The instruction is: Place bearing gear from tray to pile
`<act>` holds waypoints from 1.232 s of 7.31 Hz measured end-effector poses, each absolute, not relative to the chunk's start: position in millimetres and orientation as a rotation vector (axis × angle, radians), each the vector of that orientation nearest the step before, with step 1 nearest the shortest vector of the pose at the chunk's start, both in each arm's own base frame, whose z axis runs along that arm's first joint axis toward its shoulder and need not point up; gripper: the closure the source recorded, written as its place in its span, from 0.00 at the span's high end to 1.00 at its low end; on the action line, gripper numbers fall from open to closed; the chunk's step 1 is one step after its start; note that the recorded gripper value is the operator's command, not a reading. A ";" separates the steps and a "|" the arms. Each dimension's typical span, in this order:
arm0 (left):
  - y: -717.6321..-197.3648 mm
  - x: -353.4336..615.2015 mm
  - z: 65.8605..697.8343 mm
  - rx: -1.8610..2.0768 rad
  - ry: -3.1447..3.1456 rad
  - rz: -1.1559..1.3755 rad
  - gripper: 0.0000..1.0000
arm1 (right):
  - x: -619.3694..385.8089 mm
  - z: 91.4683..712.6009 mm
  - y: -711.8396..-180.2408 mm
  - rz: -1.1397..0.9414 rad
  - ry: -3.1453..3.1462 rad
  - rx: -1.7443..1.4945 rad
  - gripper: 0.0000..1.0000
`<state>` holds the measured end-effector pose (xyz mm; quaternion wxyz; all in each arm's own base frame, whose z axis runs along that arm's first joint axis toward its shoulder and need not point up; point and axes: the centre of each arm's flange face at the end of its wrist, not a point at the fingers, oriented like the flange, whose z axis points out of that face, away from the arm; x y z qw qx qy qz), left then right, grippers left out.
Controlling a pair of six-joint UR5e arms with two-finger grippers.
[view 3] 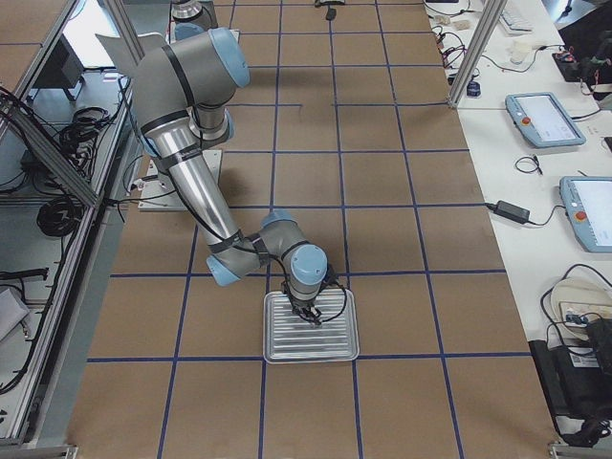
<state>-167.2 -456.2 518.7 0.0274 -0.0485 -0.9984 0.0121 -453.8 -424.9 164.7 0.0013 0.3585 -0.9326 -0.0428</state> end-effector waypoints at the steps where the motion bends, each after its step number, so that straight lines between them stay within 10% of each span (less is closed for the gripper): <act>1: -456.3 -167.0 518.8 -0.149 -3.084 0.037 1.00 | -453.3 165.6 -424.4 -0.137 -2.931 1.127 0.10; 6: -457.4 -165.6 520.3 -0.146 -3.087 0.046 1.00 | -402.0 237.7 -434.3 0.059 -3.112 0.938 0.11; 9: -457.8 -165.9 520.9 -0.147 -3.086 0.052 1.00 | -238.2 277.6 -525.9 0.164 -3.143 0.951 0.12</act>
